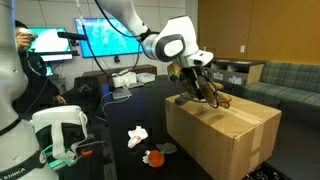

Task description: Put the white towel on the table, the then moose on the box, then the blue sponge on the table, then the turnip plushie on the box, then the duster on the table, and lastly, the white cloth on the box

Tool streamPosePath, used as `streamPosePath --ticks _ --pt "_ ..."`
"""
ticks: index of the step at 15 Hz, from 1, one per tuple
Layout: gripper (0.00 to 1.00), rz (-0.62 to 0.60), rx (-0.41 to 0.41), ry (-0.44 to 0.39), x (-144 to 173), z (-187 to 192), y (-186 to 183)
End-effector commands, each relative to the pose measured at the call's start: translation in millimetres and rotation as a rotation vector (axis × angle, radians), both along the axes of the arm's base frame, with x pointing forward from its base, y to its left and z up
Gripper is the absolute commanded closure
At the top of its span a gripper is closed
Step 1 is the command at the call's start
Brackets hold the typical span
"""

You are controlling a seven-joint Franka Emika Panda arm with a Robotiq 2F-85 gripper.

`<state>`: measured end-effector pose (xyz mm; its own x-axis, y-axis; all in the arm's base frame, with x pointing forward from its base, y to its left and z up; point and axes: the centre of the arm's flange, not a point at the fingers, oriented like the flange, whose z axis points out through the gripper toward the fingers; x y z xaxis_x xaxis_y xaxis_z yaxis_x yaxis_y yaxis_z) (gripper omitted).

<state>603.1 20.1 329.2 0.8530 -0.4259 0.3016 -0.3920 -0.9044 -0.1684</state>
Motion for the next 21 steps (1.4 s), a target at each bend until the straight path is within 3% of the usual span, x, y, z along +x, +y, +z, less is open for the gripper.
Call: streamPosePath --ticks 1,6,11,12,13,21 --pt "1.0 -0.114 -0.03 -0.017 41 -10 2" --pt "1.0 -0.235 -0.046 -0.036 64 -49 10" --pt "1.0 -0.262 -0.06 -0.02 71 -74 28" --pt "0.82 -0.267 -0.066 -0.018 71 -78 30" --pt "0.73 -0.264 -0.077 -0.013 70 -80 31" --pt "0.14 -0.163 -0.147 -0.026 57 -45 44"
